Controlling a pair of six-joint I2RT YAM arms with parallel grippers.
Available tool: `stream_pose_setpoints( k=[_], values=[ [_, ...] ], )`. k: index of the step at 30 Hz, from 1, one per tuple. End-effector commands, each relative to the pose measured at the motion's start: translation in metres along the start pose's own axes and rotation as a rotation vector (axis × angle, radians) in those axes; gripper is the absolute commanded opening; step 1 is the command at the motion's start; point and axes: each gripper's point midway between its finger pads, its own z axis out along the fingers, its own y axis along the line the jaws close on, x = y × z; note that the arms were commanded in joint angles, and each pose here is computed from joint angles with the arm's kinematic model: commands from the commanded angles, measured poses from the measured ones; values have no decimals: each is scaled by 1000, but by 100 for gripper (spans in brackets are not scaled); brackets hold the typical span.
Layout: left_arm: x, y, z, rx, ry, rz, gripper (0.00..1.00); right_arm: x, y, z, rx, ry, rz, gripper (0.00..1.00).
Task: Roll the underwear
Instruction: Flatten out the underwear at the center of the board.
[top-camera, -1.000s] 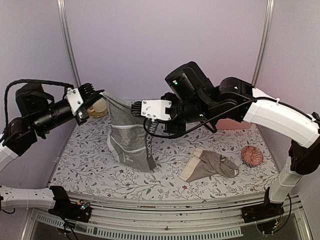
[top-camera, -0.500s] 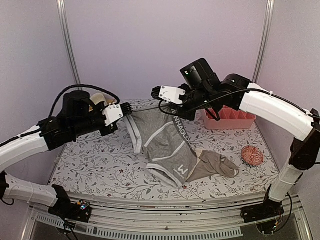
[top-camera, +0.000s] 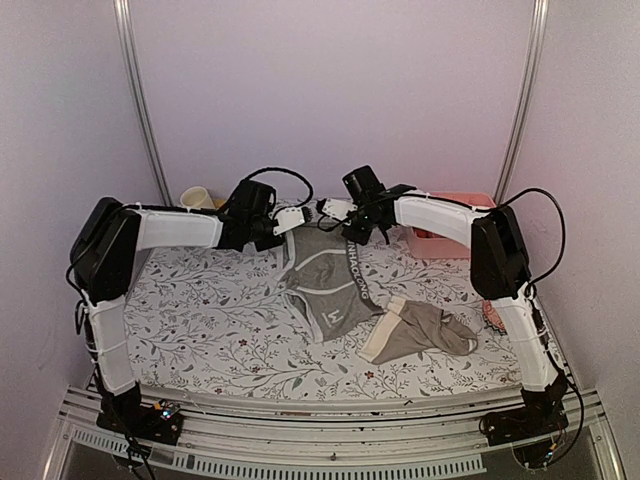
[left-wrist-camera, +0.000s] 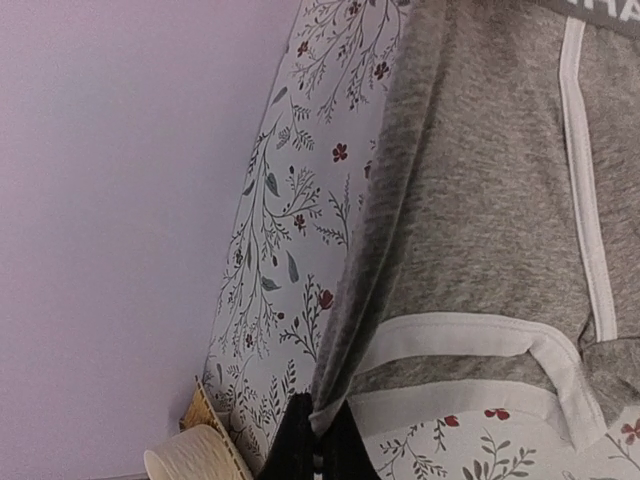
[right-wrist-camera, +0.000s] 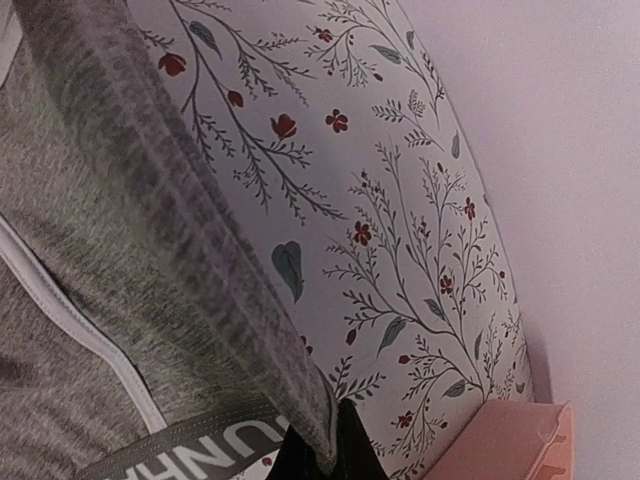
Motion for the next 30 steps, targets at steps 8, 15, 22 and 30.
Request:
stream_pose_setpoints(
  k=[8,15,22,30],
  values=[
    [9,55,36,-269,48,68,0,-23,-55,18,170,-145,-72,1],
    [9,58,25,-281,45,93,0,-20,-50,17,156,-132,-117,2],
    [-10,99,-64,-353,-60,38,0,-78,-37,-90,189,-294,-135,1],
    [-29,108,-177,-370,-217,45,0,-107,2,-190,234,-310,-187,1]
  ],
)
